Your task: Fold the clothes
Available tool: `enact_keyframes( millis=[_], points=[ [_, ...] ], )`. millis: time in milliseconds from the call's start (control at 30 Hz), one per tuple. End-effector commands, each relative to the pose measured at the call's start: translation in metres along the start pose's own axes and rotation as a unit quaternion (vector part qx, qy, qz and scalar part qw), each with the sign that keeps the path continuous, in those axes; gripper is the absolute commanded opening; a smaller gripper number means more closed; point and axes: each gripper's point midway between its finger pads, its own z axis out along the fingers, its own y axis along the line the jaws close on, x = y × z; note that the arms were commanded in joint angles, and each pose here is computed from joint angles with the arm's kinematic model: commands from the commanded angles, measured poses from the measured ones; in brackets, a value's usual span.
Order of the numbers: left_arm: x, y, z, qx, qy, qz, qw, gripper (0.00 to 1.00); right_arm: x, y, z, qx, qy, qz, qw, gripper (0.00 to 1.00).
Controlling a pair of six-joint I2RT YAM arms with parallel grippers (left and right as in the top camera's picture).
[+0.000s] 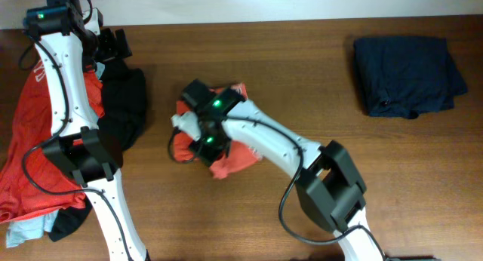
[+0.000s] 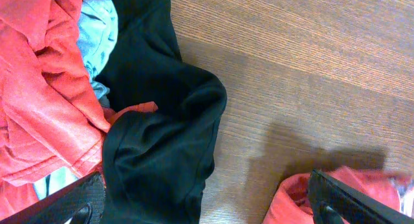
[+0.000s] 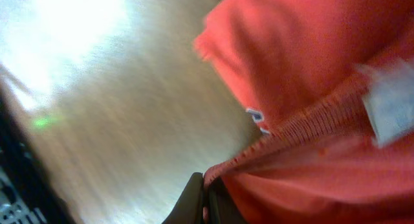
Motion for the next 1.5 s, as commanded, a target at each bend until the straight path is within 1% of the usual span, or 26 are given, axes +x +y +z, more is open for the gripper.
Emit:
enact_keyframes(
  millis=[0, 67, 100, 133, 300, 467, 600, 667, 767, 900, 1033, 1133, 1200, 1333, 1467],
  points=[
    [-0.005, 0.000, -0.003, -0.001, -0.010, 0.010, 1.000, 0.99, -0.016, 0.027, -0.017, 0.006, -0.032, -0.020, 0.999, 0.09],
    [-0.005, 0.000, -0.003, -0.001, -0.010, 0.010, 1.000, 0.99, -0.017, 0.027, -0.016, 0.016, -0.033, -0.024, 0.999, 0.58],
    [-0.005, 0.000, -0.003, -0.001, -0.010, 0.010, 1.000, 0.99, -0.018, 0.026, -0.017, 0.020, -0.034, -0.019, 0.999, 0.64],
    [-0.005, 0.000, -0.003, -0.001, -0.010, 0.010, 1.000, 0.99, -0.019, 0.022, -0.019, 0.024, -0.035, -0.008, 0.999, 0.67],
    [-0.005, 0.000, -0.003, -0.001, -0.010, 0.010, 1.000, 0.99, -0.023, -0.002, -0.038, 0.030, -0.054, 0.032, 0.998, 0.66],
    [-0.007, 0.003, -0.003, -0.010, -0.015, 0.010, 1.000, 0.99, -0.040, -0.039, -0.061, 0.060, -0.101, 0.056, 0.992, 0.64],
    [-0.012, 0.018, -0.007, -0.034, -0.026, 0.003, 0.999, 0.99, -0.051, -0.060, -0.065, 0.090, -0.128, 0.077, 0.985, 0.56],
    [-0.015, 0.029, -0.012, -0.036, -0.032, -0.007, 0.999, 0.99, -0.055, -0.067, -0.065, 0.111, -0.136, 0.088, 0.981, 0.54],
    [-0.017, 0.048, -0.022, -0.038, -0.040, -0.025, 0.998, 0.99, -0.057, -0.071, -0.058, 0.133, -0.135, 0.106, 0.976, 0.51],
    [-0.015, 0.067, -0.027, -0.031, -0.038, -0.046, 0.998, 0.99, -0.053, -0.069, -0.041, 0.154, -0.119, 0.129, 0.972, 0.50],
    [-0.012, 0.082, -0.029, -0.036, -0.034, -0.060, 0.997, 0.99, -0.049, -0.068, -0.031, 0.183, -0.112, 0.171, 0.962, 0.51],
    [-0.011, 0.085, -0.030, -0.037, -0.032, -0.063, 0.997, 0.99, -0.044, -0.074, -0.033, 0.225, -0.116, 0.215, 0.943, 0.51],
    [-0.010, 0.085, -0.030, -0.037, -0.031, -0.064, 0.997, 0.99, -0.043, -0.076, -0.033, 0.236, -0.120, 0.232, 0.936, 0.52],
    [-0.009, 0.084, -0.030, -0.037, -0.029, -0.063, 0.997, 0.99, -0.041, -0.081, -0.019, 0.237, -0.118, 0.257, 0.930, 0.52],
    [-0.008, 0.085, -0.030, -0.038, -0.027, -0.064, 0.997, 0.99, -0.040, -0.085, 0.000, 0.232, -0.107, 0.263, 0.930, 0.52]
  ],
)
